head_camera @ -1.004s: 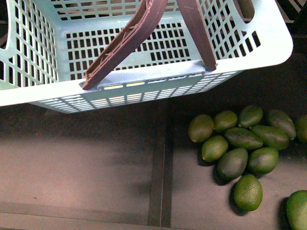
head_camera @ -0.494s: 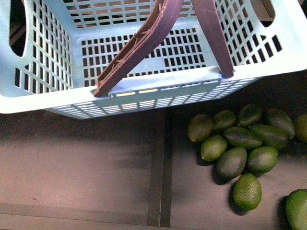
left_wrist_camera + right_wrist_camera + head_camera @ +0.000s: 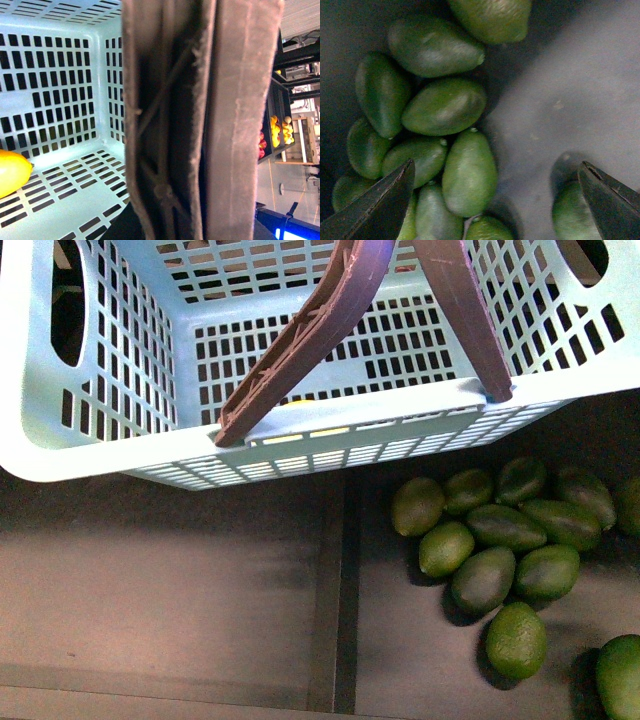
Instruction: Pick mango and avocado into basket
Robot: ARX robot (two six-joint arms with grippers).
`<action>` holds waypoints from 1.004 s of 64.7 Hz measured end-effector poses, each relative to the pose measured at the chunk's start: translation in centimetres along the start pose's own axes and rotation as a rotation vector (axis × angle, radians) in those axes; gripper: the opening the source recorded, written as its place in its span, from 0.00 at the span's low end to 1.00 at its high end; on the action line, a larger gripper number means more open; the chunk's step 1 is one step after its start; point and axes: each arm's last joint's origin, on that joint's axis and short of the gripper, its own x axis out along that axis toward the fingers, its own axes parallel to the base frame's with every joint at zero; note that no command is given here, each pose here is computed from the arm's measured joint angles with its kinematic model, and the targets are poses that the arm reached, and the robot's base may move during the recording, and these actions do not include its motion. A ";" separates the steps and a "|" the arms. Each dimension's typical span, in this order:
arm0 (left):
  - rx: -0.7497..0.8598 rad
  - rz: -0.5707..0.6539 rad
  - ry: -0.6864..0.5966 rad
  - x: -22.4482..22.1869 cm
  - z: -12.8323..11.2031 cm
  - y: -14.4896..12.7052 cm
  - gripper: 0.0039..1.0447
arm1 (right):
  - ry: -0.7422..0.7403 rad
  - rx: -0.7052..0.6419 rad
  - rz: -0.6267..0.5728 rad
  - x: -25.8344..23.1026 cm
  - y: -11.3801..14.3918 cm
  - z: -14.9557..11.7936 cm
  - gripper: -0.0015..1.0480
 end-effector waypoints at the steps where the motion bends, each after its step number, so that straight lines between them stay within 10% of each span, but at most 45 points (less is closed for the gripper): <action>1: 0.000 0.000 0.000 0.0 0.0 0.0 0.14 | 0.003 0.010 0.005 0.1 0.1 -0.1 0.92; 65: 0.001 0.003 -0.003 0.0 0.0 0.0 0.14 | 0.137 0.189 0.037 5.6 1.6 -5.6 0.92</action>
